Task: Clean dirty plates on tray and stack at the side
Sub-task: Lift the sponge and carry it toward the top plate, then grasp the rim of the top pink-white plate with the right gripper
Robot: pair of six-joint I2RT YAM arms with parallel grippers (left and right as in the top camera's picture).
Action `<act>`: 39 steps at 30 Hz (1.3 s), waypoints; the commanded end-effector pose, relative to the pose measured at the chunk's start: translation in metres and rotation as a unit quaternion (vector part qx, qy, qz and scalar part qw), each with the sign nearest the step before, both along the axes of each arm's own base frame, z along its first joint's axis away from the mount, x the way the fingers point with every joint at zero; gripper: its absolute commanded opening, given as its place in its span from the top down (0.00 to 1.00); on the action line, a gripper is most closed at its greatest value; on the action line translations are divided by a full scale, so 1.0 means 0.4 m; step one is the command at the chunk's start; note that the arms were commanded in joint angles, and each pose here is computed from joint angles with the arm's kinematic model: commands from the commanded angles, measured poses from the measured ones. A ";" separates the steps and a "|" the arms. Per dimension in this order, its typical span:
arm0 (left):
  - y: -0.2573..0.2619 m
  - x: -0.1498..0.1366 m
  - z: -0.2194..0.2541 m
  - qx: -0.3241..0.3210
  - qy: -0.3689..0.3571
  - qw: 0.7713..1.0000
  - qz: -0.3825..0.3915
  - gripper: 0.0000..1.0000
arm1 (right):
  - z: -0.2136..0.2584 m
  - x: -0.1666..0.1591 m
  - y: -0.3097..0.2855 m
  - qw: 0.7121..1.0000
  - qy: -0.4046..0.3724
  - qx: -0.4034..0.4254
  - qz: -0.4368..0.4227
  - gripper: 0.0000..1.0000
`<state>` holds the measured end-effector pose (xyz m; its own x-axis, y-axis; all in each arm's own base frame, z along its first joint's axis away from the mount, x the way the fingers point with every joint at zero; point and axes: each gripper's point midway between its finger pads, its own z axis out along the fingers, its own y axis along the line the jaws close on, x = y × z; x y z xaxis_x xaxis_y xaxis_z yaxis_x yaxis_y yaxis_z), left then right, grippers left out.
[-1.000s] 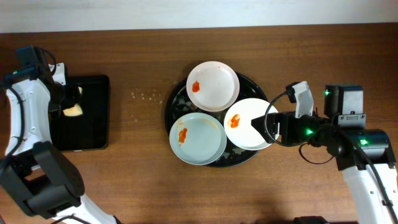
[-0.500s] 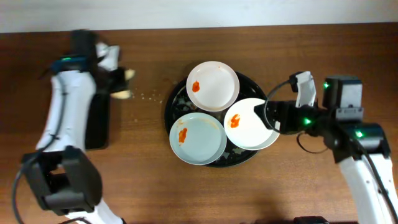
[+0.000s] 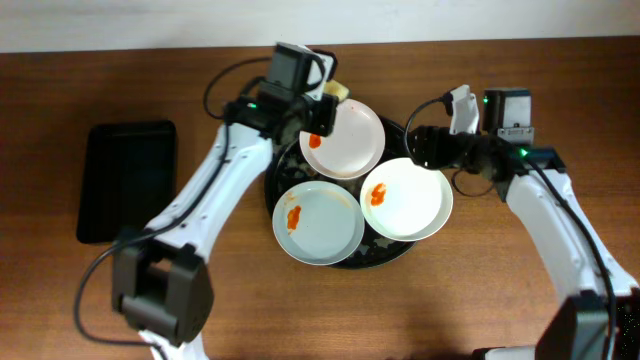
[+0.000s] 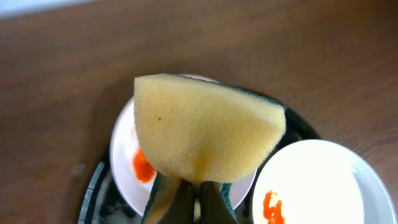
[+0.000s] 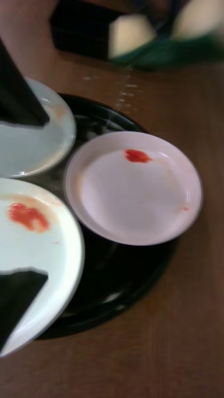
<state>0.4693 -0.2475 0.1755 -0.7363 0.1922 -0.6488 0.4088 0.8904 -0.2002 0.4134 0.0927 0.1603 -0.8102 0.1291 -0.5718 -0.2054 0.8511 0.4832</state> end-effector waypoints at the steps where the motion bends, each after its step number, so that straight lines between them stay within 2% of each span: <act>1: 0.010 0.026 -0.080 0.013 0.028 0.998 0.047 1.00 | -0.045 0.052 0.029 1.000 -0.008 0.002 0.013 0.36; 6: 0.010 0.028 -0.125 0.021 0.044 0.998 0.051 1.00 | -0.138 0.131 0.067 0.999 -0.025 0.009 0.018 0.49; 11: 0.020 0.033 -0.155 0.034 0.050 0.996 0.058 1.00 | -0.216 0.181 0.073 0.999 -0.038 -0.012 0.004 0.49; 18: 0.020 0.033 -0.194 0.041 0.063 0.996 0.058 1.00 | -0.301 0.173 0.094 0.999 -0.010 -0.033 0.005 0.49; 21: 0.016 0.029 -0.219 0.044 0.073 0.995 0.055 1.00 | -0.317 0.171 0.094 0.999 -0.004 -0.041 0.002 0.61; 23: 0.015 0.028 -0.229 0.045 0.077 0.995 0.054 1.00 | -0.326 0.171 0.080 0.998 0.000 -0.055 -0.009 0.64; 25: 0.015 0.028 -0.233 0.045 0.078 0.994 0.054 1.00 | -0.330 0.170 0.075 0.998 0.004 -0.060 -0.012 0.74; 28: 0.015 0.028 -0.237 0.046 0.079 0.994 0.054 1.00 | -0.330 0.169 0.076 0.998 0.004 -0.059 -0.012 0.75; 35: -0.010 0.022 -0.284 0.050 0.088 0.994 0.044 1.00 | -0.330 0.169 0.076 0.998 0.004 -0.059 -0.012 0.86; 39: -0.031 0.006 -0.319 0.056 0.100 0.993 0.034 1.00 | -0.331 0.169 0.076 0.998 0.005 -0.060 -0.012 0.85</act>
